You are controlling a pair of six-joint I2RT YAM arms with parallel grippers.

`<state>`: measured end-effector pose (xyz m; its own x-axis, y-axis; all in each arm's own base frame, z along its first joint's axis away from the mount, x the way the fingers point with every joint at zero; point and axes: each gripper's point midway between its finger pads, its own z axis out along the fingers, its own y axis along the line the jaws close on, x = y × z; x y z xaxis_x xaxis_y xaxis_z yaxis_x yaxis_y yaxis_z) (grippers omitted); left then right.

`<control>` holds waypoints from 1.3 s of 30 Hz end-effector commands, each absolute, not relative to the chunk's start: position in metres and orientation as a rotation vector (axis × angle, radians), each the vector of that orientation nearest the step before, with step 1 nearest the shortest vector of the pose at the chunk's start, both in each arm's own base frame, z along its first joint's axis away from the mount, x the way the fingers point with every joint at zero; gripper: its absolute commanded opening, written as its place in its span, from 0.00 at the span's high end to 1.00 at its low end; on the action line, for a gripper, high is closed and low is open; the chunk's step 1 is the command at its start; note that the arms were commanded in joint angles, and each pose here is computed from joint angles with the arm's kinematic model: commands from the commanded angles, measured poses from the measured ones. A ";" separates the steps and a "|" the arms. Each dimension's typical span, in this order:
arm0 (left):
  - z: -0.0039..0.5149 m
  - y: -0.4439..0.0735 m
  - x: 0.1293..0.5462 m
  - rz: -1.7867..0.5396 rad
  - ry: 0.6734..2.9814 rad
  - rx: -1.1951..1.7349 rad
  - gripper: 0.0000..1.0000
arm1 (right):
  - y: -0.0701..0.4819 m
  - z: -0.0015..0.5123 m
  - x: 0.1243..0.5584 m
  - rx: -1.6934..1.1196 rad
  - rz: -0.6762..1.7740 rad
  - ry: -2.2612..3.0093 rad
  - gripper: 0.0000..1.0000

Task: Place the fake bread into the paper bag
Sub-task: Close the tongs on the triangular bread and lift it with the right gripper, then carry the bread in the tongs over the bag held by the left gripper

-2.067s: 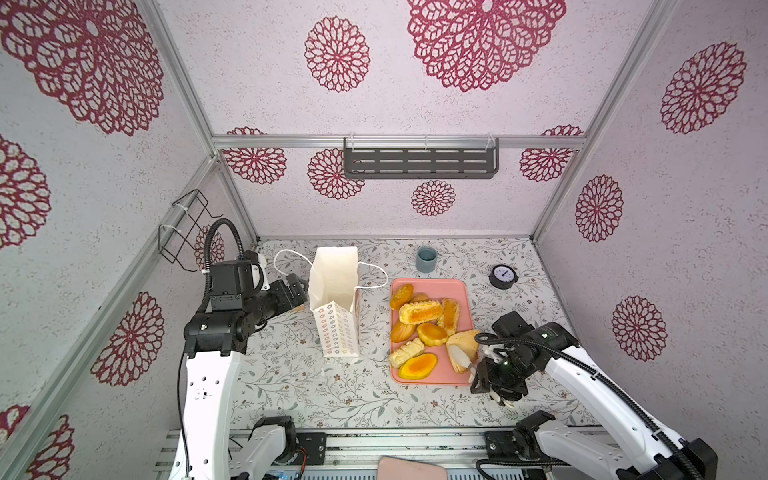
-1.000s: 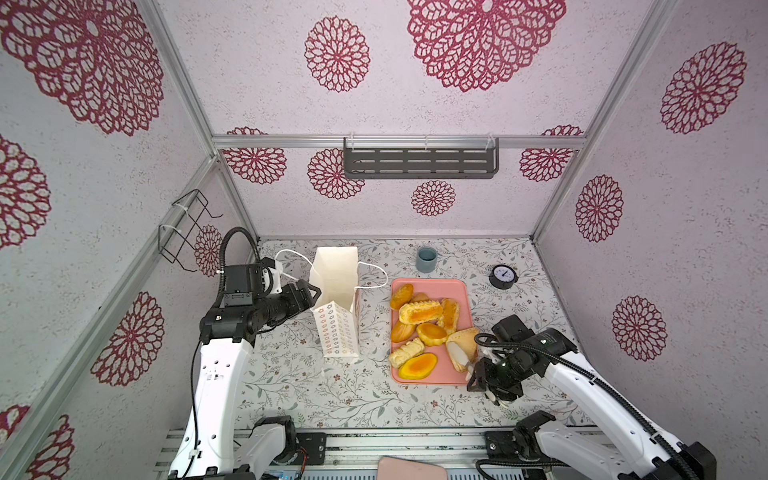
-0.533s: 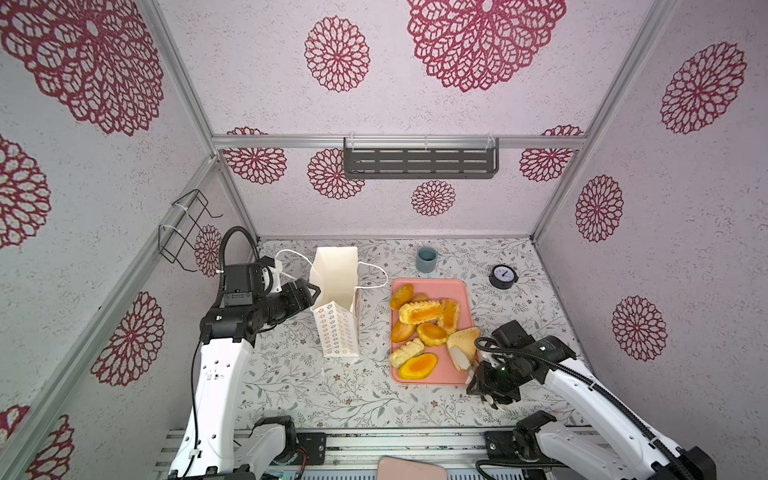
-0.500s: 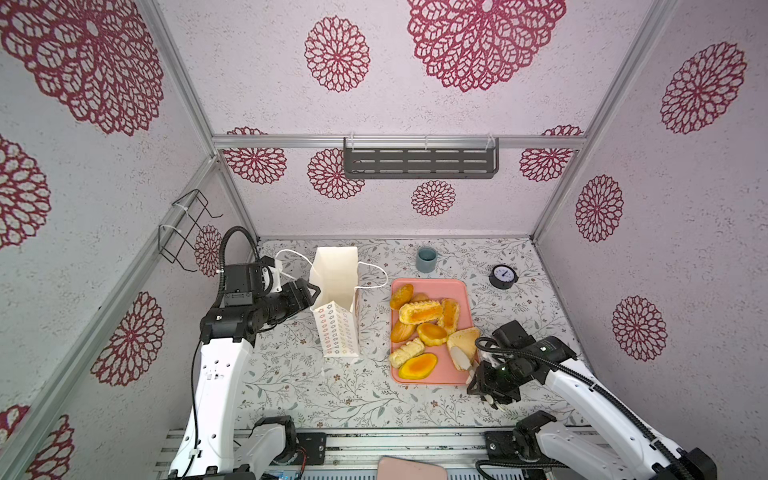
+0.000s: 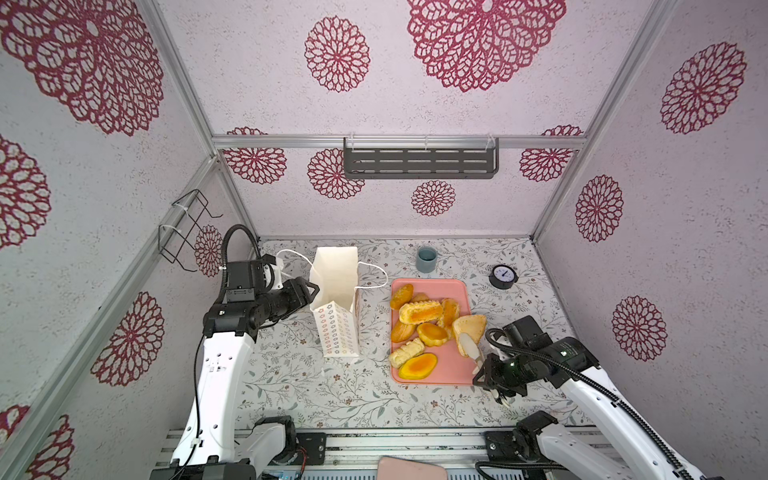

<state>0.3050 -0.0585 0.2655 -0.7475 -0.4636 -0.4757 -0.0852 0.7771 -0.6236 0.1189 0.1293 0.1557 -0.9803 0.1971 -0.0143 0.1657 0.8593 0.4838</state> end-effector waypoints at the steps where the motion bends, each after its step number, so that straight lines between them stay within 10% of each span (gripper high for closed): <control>1: 0.279 -0.062 0.312 -0.794 2.283 -0.364 0.40 | 0.134 0.195 0.139 0.262 0.808 2.827 0.79; 17: 0.268 -0.072 0.317 -0.802 2.313 -0.361 0.64 | 0.266 0.365 0.272 -0.156 1.099 2.273 0.78; 39: 0.266 -0.072 0.320 -0.773 2.308 -0.376 0.92 | 0.420 0.385 0.230 -0.645 1.211 2.333 0.76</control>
